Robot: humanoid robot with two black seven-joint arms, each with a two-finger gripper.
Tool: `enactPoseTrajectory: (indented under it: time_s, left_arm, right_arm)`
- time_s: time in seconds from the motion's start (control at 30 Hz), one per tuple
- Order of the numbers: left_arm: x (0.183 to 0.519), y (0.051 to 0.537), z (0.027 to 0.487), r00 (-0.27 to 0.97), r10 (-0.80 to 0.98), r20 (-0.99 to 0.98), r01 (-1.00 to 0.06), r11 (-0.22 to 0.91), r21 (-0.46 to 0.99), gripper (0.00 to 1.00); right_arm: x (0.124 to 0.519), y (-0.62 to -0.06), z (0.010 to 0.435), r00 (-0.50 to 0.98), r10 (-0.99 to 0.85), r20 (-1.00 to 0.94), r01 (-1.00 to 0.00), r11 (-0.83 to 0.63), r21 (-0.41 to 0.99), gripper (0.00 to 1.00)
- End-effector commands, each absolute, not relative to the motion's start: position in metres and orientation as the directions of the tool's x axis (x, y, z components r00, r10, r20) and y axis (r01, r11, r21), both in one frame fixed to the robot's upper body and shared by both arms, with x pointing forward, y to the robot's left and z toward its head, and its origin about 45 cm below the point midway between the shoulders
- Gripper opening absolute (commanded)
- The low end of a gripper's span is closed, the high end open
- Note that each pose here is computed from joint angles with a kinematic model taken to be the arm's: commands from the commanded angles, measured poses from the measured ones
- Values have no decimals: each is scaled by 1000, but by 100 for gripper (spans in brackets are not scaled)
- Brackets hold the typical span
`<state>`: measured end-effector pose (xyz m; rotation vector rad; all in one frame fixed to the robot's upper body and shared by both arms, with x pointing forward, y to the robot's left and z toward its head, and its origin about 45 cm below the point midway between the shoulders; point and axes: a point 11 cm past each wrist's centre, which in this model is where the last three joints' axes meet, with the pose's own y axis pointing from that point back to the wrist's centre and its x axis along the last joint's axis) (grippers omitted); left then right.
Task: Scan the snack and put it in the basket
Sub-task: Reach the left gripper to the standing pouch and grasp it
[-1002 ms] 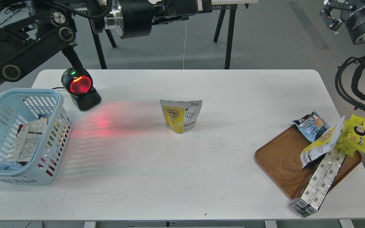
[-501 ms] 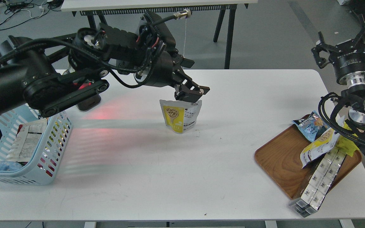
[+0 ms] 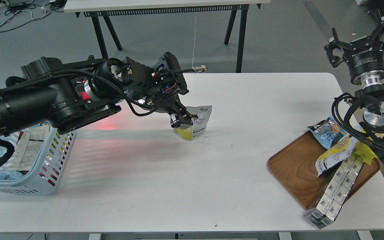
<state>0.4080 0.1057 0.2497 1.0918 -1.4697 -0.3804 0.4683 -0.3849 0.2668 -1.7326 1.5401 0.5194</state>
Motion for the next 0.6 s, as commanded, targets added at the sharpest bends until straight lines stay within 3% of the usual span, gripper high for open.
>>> enactPoseTrajectory:
  time_s: [0.0, 0.13, 0.37, 0.57]
  left_arm:
    - [410, 100, 241, 157, -793, 588, -398, 494, 773, 72]
    - [414, 102, 233, 185, -792, 581, -401, 479, 781, 63]
    - [417, 107, 229, 196, -800, 567, -403, 461, 790, 33]
    - [417, 107, 227, 204, -800, 565, -395, 461, 795, 24]
  right_arm:
    - [469, -383, 267, 196, -660, -726, -965, 2, -263, 99]
    - [469, -384, 267, 196, -659, -726, -965, 3, -263, 99]
    - [468, -387, 269, 194, -653, -732, -962, 18, -271, 99]
    - [469, -387, 270, 197, -653, -731, -962, 15, -273, 99]
